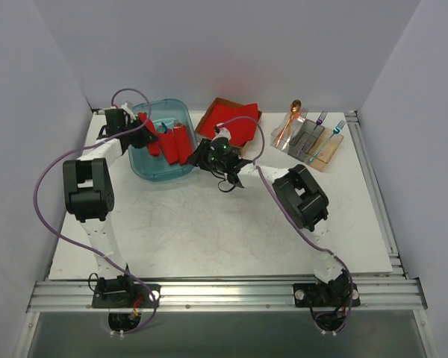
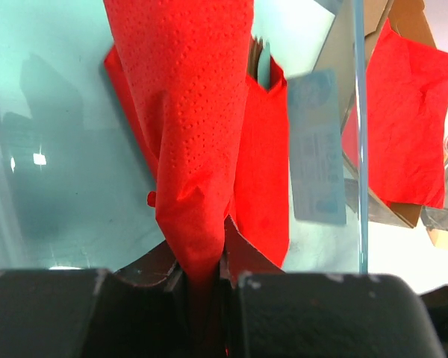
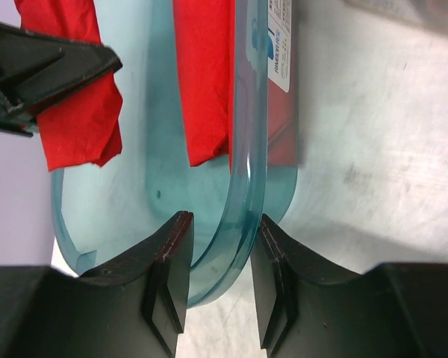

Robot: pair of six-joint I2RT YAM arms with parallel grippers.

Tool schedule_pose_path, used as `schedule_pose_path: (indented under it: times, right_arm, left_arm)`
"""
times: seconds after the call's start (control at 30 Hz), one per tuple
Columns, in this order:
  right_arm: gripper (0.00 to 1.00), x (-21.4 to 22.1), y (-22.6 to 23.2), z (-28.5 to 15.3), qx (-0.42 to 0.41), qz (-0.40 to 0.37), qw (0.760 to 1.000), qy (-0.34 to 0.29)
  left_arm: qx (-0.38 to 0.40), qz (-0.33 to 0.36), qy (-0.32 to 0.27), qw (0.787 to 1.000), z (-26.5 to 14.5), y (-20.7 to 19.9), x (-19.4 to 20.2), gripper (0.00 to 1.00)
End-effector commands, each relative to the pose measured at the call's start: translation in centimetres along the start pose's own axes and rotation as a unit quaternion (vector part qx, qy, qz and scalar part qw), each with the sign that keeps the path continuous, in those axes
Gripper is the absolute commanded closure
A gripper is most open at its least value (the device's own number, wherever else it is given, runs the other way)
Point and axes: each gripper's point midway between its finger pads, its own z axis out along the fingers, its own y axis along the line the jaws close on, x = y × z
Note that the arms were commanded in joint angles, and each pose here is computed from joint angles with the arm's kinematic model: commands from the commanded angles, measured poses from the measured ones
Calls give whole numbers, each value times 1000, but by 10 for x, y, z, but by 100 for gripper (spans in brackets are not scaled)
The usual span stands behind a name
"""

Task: Place the utensils on the paper napkin and roll it up
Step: Move the bin to the center of the board.

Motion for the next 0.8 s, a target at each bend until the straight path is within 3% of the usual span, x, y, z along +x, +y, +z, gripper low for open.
schedule_pose_path:
  times: [0.0, 0.37, 0.77]
  right_arm:
    - [82, -5, 28, -20, -3, -5, 999, -36]
    - [81, 6, 33, -52, 46, 53, 994, -88]
    - [83, 17, 32, -59, 57, 72, 990, -102]
  left_arm:
    - [18, 40, -47, 998, -22, -21, -29, 98]
    - [11, 23, -33, 999, -29, -13, -6, 98]
    - [-9, 33, -20, 999, -33, -2, 19, 98]
